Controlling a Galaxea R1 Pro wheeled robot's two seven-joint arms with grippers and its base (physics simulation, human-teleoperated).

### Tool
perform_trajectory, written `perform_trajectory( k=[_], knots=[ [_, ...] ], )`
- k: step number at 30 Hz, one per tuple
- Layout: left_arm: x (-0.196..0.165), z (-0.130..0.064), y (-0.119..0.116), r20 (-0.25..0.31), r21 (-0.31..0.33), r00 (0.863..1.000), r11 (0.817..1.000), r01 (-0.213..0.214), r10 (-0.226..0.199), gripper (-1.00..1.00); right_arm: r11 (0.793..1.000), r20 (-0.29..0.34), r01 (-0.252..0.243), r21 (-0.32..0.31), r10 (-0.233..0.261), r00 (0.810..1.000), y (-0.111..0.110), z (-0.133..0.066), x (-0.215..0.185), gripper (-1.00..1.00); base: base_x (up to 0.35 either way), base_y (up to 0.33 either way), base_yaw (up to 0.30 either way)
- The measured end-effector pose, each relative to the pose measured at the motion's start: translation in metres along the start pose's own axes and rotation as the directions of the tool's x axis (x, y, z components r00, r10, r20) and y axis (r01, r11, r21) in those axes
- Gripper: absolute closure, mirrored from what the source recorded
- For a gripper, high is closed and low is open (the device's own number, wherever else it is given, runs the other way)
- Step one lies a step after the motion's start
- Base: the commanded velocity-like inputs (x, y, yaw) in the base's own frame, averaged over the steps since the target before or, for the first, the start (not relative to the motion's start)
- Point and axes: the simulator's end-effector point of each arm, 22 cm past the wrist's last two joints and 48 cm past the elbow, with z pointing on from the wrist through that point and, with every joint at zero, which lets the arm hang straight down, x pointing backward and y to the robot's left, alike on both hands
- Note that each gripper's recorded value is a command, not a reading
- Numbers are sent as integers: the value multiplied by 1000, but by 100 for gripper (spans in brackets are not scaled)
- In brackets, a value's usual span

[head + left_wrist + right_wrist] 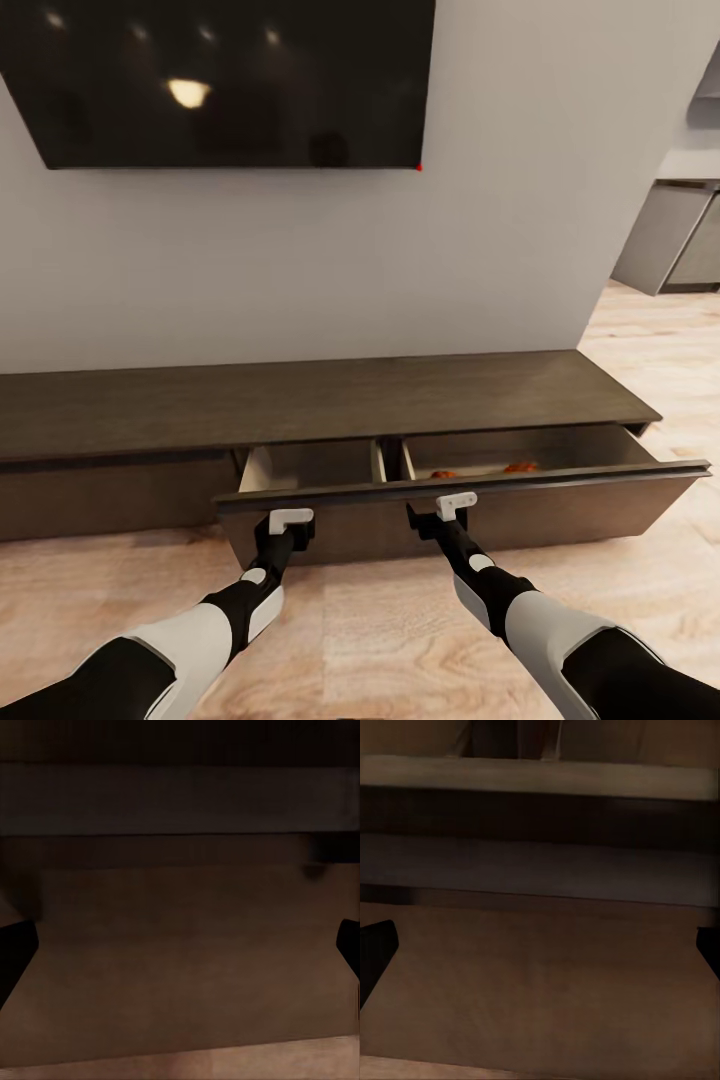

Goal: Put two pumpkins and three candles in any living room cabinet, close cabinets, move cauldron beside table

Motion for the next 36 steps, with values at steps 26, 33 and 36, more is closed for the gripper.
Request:
perform_trajectory(
  k=[26,33,36],
  knots=[
    [0,0,2,-2,-6,1000,1000,6,-6,-100,1000,0,2,-1,-2,1000,0,0,0,-100,94,0,0],
    [1,0,1,-2,-1,1000,1000,-3,3,-100,1000,0,2,-1,-2,1000,0,0,0,-100,144,0,0],
    [1,0,1,-2,0,1000,1000,-4,4,-100,1000,0,2,-1,-2,1000,0,0,0,-100,19,0,0]
  ],
)
